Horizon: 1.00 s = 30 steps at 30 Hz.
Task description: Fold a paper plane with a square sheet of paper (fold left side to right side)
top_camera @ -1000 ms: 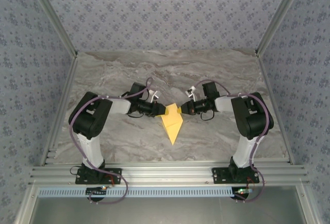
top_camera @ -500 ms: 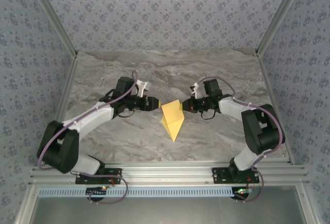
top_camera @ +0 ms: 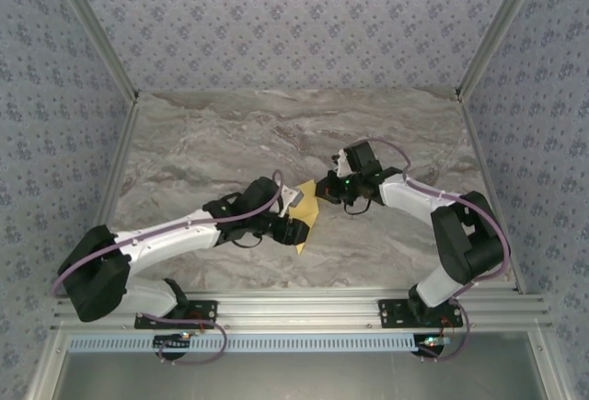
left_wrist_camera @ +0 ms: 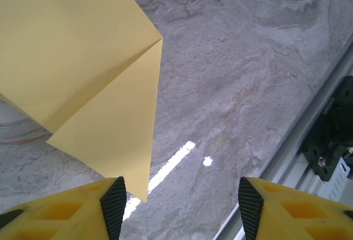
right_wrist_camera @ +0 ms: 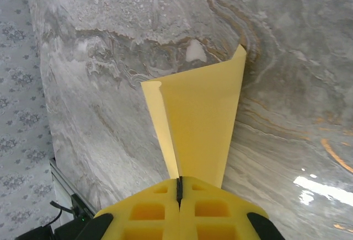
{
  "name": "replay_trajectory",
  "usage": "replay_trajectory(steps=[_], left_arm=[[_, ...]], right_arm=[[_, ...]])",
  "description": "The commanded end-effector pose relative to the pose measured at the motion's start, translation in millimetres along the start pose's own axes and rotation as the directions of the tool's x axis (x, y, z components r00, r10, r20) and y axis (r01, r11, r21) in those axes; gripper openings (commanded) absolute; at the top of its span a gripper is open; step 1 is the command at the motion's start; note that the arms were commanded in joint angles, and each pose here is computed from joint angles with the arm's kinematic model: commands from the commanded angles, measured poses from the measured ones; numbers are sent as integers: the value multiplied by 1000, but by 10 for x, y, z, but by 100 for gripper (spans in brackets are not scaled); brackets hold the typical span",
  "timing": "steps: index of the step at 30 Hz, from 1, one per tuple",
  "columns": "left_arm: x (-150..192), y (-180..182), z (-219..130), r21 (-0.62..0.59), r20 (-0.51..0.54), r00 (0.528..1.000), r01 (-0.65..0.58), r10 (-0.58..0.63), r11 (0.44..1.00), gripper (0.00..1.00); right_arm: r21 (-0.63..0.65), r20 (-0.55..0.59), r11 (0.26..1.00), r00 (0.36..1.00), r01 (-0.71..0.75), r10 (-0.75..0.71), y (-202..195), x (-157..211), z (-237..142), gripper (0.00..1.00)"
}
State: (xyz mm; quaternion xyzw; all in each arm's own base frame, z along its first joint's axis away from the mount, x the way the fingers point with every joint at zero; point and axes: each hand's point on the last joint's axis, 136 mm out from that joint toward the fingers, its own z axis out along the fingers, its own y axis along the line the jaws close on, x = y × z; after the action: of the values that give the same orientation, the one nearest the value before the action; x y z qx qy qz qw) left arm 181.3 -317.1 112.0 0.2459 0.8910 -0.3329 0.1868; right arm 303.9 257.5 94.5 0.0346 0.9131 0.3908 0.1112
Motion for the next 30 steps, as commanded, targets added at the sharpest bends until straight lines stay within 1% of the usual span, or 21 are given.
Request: replay_trajectory(steps=[1,9,14,19,25,30], left_arm=[[-28,34,124,-44,6,1000,13,-13,999,59],[67,135,401,-177,-39,999,3,-10,984,65],[78,194,511,-278,-51,999,-19,5,960,65],[102,347,543,-392,-65,998,-24,-2,920,64],[125,387,598,-463,-93,996,-56,15,885,63],[137,431,629,-496,-105,994,-64,13,866,57]], right_arm=[[60,10,996,998,-60,60,-67,-16,52,0],[77,5,994,997,-78,78,-66,-28,103,0],[81,2,993,996,-85,85,-67,-53,132,0],[83,1,993,996,-89,90,-80,-65,141,0],[87,2,992,995,-96,96,-106,-76,145,0],[91,-2,991,995,-98,99,-127,-73,156,0]])
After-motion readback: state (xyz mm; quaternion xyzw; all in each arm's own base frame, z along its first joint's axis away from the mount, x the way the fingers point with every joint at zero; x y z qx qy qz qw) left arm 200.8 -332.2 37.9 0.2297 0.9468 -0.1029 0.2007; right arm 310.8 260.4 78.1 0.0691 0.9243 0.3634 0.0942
